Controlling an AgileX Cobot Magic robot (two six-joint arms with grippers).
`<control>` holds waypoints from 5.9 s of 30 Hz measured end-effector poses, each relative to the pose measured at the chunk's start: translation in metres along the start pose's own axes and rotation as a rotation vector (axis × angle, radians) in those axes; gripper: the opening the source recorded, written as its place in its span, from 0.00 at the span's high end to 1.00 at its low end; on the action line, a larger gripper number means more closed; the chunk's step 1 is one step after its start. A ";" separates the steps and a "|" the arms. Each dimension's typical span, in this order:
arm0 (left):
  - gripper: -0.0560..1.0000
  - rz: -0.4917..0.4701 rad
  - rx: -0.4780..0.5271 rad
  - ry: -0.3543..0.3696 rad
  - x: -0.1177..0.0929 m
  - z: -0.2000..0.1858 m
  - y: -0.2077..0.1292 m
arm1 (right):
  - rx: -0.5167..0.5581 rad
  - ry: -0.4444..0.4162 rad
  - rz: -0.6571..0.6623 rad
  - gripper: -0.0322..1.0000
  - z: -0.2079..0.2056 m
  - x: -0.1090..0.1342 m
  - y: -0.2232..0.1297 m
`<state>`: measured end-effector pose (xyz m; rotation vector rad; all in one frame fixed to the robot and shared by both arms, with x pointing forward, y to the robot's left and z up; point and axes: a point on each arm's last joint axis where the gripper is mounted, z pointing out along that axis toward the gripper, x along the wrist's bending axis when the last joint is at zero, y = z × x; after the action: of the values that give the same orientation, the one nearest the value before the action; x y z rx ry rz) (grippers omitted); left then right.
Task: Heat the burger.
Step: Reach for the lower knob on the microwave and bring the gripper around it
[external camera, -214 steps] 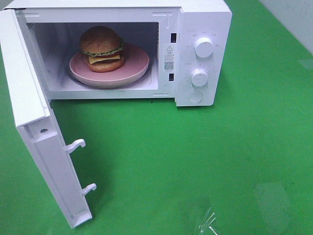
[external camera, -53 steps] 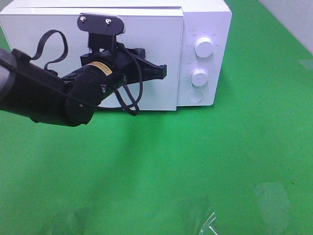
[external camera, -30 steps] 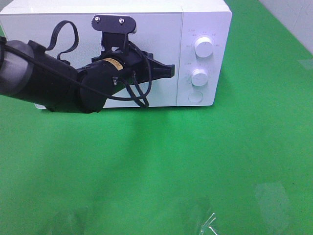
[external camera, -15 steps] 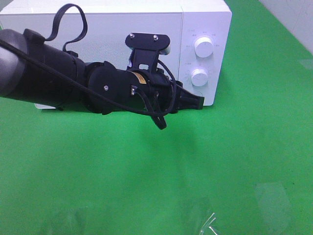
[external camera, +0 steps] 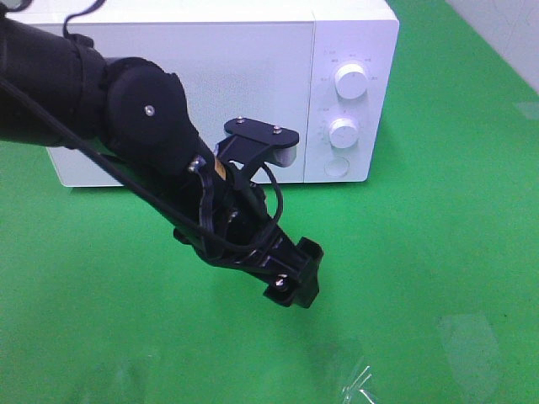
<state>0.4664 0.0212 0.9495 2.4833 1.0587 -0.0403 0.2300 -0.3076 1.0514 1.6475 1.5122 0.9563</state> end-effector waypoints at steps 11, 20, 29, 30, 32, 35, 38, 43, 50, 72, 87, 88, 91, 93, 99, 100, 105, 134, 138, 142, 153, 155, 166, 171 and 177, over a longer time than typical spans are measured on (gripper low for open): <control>0.01 0.110 0.064 0.051 -0.003 -0.052 -0.009 | 0.000 0.000 0.000 0.35 0.000 0.000 0.000; 0.01 0.065 0.082 0.240 0.009 -0.088 -0.015 | 0.000 0.000 0.000 0.35 0.000 0.000 0.000; 0.01 0.019 0.169 0.362 0.027 -0.098 -0.024 | 0.000 0.000 0.000 0.35 0.000 0.000 0.000; 0.01 0.019 0.169 0.362 0.027 -0.098 -0.024 | 0.000 0.000 0.000 0.35 0.000 0.000 0.000; 0.01 -0.028 0.182 0.365 0.038 -0.100 -0.025 | 0.000 0.000 0.000 0.35 0.000 0.000 0.000; 0.01 -0.126 0.203 0.339 0.065 -0.106 -0.028 | 0.000 0.000 0.000 0.35 0.000 0.000 0.000; 0.01 -0.214 0.216 0.303 0.091 -0.113 -0.034 | 0.000 0.000 0.000 0.35 0.000 0.000 0.000; 0.01 -0.409 0.232 0.257 0.141 -0.131 -0.052 | 0.000 0.000 0.000 0.35 0.000 0.000 0.000; 0.01 -0.554 0.267 0.263 0.182 -0.151 -0.080 | 0.000 0.000 0.000 0.35 0.000 0.000 0.000; 0.01 -0.654 -0.128 0.396 0.141 -0.271 -0.118 | 0.000 0.000 0.000 0.35 0.000 0.000 0.000; 0.01 -0.556 -0.396 0.520 0.075 -0.329 -0.151 | 0.000 0.000 0.000 0.35 0.000 0.000 0.000; 0.01 -0.548 -0.417 0.528 0.069 -0.332 -0.155 | 0.000 0.000 0.000 0.35 0.000 0.000 0.000; 0.01 -0.532 -0.468 0.548 0.053 -0.329 -0.173 | 0.000 0.000 0.000 0.35 0.000 0.000 0.000; 0.01 -0.530 -0.481 0.553 0.049 -0.321 -0.183 | 0.000 0.000 0.000 0.35 0.000 0.000 0.000; 0.01 -0.541 -0.481 0.549 0.042 -0.287 -0.212 | 0.000 0.000 0.000 0.35 0.000 0.000 0.000; 0.01 -0.546 -0.485 0.543 0.039 -0.275 -0.222 | 0.000 0.000 0.000 0.35 0.000 0.000 0.000; 0.01 -0.542 -0.510 0.544 0.033 -0.261 -0.236 | 0.000 0.000 0.000 0.35 0.000 0.000 0.000; 0.01 -0.460 -0.772 0.655 0.001 -0.237 -0.288 | 0.000 0.000 0.000 0.35 0.000 0.000 0.000; 0.01 -0.460 -0.772 0.656 0.001 -0.238 -0.288 | 0.000 0.000 0.000 0.35 0.000 0.000 0.000; 0.01 -0.460 -0.771 0.657 0.001 -0.238 -0.288 | 0.000 0.000 0.000 0.35 0.000 0.000 0.000; 0.01 -0.460 -0.771 0.657 0.001 -0.238 -0.288 | 0.000 0.000 0.000 0.35 0.000 0.000 0.000; 0.01 -0.460 -0.771 0.657 0.001 -0.238 -0.288 | 0.000 0.000 0.000 0.35 0.000 0.000 0.000; 0.01 -0.460 -0.771 0.657 0.001 -0.238 -0.288 | 0.001 0.004 0.002 0.35 0.000 0.000 0.000; 0.01 -0.460 -0.771 0.657 0.001 -0.238 -0.288 | 0.001 0.006 0.003 0.35 0.000 0.001 0.000; 0.01 -0.460 -0.771 0.657 0.001 -0.238 -0.288 | 0.001 0.006 0.003 0.35 0.000 0.001 0.000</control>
<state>0.2339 0.2940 1.0539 1.5310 1.5089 0.9136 0.2300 -0.3070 1.0514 1.6495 1.5150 0.9633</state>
